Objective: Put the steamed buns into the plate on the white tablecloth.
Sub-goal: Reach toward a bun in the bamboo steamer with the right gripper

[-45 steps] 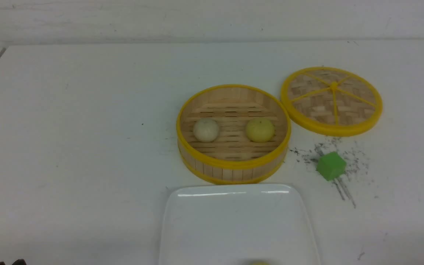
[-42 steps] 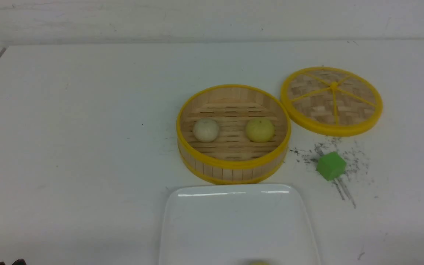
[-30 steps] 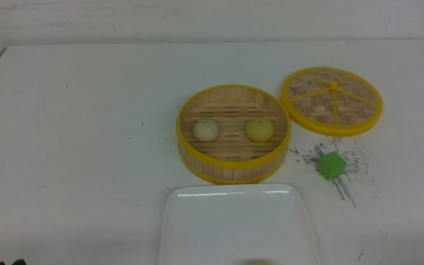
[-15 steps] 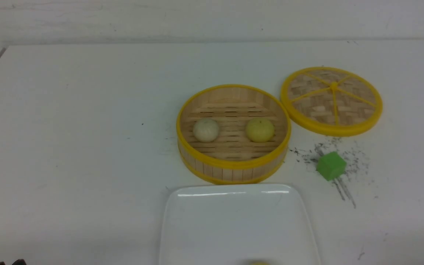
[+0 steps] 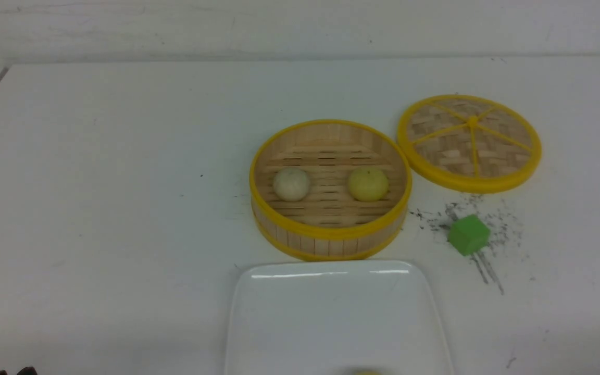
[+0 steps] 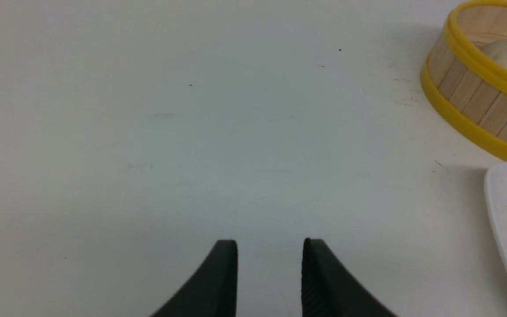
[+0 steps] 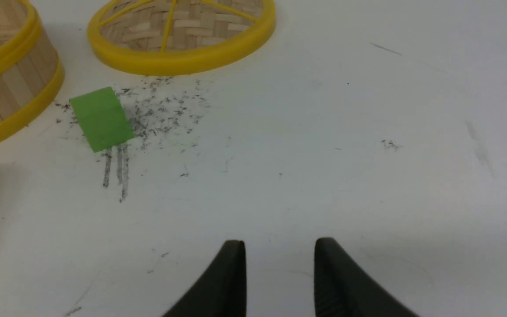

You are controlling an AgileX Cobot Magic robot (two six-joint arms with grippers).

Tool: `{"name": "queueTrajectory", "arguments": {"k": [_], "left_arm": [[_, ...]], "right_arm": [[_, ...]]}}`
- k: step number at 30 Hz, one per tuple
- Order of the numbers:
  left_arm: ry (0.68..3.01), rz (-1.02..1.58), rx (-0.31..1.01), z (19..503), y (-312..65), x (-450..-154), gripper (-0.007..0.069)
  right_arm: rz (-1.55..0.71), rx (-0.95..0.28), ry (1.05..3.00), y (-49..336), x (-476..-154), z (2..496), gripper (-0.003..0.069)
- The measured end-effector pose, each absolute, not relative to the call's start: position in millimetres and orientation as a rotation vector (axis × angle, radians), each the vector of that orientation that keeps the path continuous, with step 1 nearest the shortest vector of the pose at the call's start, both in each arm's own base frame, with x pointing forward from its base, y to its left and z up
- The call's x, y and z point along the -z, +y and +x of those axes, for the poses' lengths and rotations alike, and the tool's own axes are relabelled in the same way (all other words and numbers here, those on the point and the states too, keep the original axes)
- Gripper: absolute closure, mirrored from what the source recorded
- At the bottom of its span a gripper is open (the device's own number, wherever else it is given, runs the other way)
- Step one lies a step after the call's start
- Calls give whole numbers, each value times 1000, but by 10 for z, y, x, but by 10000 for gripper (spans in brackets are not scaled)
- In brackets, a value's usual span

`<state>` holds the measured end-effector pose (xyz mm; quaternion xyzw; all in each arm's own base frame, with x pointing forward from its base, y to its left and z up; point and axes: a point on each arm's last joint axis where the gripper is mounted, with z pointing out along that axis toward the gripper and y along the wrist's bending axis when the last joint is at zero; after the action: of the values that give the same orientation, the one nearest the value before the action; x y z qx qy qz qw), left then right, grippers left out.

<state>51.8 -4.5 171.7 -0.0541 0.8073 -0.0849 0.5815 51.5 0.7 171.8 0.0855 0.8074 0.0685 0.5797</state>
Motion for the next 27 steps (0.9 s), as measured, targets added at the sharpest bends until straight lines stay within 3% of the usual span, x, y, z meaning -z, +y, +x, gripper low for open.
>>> {"name": "queueTrajectory", "arguments": {"k": [1,7,11,17,21,22,23,27], "left_arm": [[1886,-134,206,517,-47,-1717,384],[1817,-672,773,508,-161,-1731,384],[1767,-862,963,505,-196,-1731,384],[1708,-922,1039,514,-200,-1766,394],[1713,-866,1056,492,-226,-1892,427],[1697,-769,1041,454,-238,-2106,457],[1695,-758,1039,448,-239,-2132,466],[1717,-584,968,353,-263,-2659,581]], "right_arm": [[200,-160,1887,7,-1718,515,419],[691,-748,1806,155,-1730,512,419],[803,-891,1778,195,-1736,508,419],[838,-951,1761,213,-1752,506,419],[743,-955,1711,226,-1989,485,442],[598,-895,1627,215,-2313,438,484],[578,-892,1622,212,-2349,433,490],[273,-646,1593,203,-3000,398,648]]}}
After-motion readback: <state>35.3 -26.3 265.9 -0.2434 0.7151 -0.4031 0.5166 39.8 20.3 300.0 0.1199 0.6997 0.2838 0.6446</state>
